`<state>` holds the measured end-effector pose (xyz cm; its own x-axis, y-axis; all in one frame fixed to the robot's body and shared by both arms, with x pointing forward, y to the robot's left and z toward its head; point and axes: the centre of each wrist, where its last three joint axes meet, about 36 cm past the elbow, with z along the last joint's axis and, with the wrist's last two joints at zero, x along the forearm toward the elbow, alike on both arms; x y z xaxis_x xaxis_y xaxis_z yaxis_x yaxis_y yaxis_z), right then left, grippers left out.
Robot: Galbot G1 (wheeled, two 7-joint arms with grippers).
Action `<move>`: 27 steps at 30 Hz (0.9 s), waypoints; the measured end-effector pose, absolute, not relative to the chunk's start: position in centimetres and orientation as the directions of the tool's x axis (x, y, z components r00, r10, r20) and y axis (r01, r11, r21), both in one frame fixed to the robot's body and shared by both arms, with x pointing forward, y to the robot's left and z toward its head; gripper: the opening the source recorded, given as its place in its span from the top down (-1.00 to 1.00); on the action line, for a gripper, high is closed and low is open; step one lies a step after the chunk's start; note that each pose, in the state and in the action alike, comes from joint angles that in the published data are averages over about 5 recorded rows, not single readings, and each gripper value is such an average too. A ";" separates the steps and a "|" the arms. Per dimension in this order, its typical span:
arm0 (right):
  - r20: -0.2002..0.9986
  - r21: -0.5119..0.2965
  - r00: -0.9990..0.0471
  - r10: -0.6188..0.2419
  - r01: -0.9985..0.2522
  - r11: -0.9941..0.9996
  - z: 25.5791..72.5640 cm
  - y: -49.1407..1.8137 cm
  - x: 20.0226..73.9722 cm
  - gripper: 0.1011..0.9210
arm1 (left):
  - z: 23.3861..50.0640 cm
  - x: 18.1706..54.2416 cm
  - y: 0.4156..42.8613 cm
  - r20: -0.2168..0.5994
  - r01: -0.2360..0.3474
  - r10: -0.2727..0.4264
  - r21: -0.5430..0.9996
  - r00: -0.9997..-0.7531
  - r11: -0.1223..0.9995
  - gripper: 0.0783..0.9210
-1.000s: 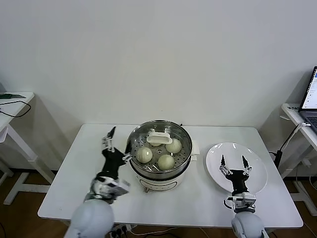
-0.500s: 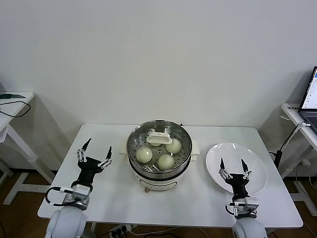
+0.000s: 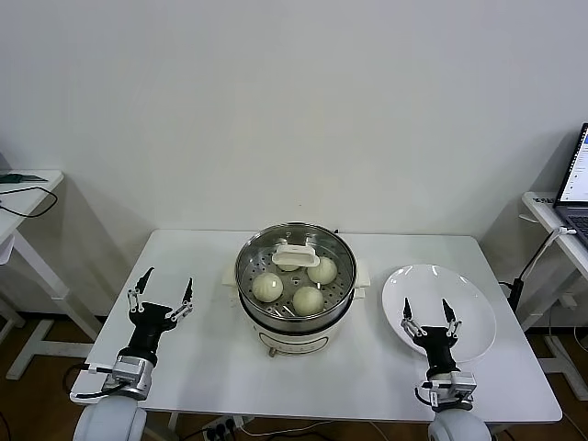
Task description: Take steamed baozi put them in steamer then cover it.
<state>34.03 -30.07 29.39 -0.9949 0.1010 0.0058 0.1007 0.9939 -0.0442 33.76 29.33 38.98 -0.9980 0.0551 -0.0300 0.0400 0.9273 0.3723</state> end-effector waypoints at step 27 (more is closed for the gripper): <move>0.002 -0.046 -0.996 0.091 0.091 0.995 29.0 -29.7 33.1 -0.76 | 38.3 33.1 29.7 -0.043 0.040 0.059 0.353 -0.997 0.935 -0.77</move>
<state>33.07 -29.66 29.02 -0.9958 0.0912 0.0017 0.0910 0.9948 -0.0465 33.10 29.73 38.26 -0.9974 0.0589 -0.0425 0.0402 0.9348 0.3530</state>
